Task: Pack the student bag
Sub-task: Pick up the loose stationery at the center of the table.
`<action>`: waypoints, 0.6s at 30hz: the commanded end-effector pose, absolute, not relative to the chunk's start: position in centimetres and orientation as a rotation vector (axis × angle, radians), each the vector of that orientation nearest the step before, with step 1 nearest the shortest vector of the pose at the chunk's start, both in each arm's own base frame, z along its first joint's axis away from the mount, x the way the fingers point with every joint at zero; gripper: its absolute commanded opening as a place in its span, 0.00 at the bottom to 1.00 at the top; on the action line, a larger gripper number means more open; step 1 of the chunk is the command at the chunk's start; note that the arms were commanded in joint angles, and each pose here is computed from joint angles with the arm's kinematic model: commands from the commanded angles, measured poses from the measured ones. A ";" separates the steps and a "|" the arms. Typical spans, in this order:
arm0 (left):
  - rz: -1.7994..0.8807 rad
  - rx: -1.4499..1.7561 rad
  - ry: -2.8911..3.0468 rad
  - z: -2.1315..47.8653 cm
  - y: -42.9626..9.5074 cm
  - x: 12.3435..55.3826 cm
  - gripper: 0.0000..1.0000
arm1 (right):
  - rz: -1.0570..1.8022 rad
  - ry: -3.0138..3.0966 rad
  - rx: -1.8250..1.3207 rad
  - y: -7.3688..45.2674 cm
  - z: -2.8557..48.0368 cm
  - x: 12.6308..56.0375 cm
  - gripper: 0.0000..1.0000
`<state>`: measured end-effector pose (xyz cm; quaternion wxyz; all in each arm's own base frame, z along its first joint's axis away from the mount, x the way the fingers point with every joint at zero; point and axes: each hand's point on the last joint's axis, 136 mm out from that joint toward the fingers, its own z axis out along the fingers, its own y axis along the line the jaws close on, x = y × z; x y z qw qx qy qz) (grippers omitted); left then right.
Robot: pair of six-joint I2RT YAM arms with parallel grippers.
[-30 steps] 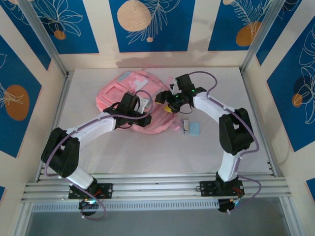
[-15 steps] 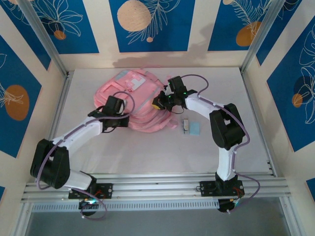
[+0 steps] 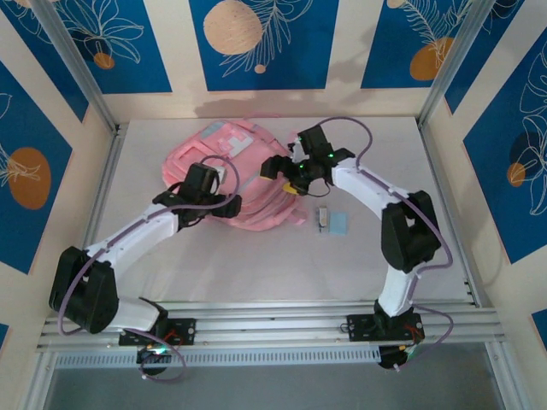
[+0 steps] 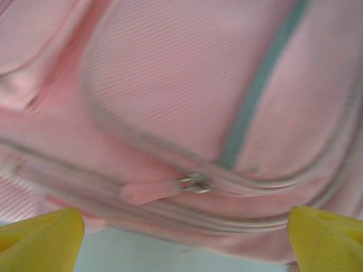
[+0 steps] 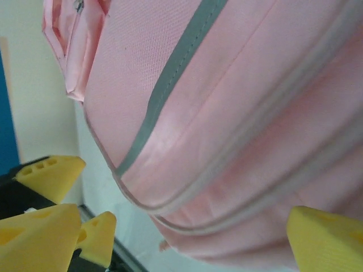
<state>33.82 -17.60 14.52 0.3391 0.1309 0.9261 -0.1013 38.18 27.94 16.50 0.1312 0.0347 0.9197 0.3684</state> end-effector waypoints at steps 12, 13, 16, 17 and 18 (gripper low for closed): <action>-0.252 0.794 2.273 15.5 -26.2 37.8 0.87 | 0.543 2.883 0.348 14.1 9.6 32.9 0.72; -0.245 0.800 2.281 15.3 -26.3 38.0 0.87 | 0.527 2.900 0.350 14.0 8.9 32.6 0.72; -0.239 0.805 2.304 14.9 -26.5 38.3 0.87 | 0.400 2.954 0.332 13.6 6.9 32.1 0.72; -0.249 0.802 2.308 14.8 -26.6 38.3 0.87 | 0.351 2.962 0.325 13.4 6.3 32.1 0.72; -0.258 0.795 2.315 14.7 -26.6 38.2 0.87 | 0.317 2.975 0.313 13.5 5.7 32.1 0.72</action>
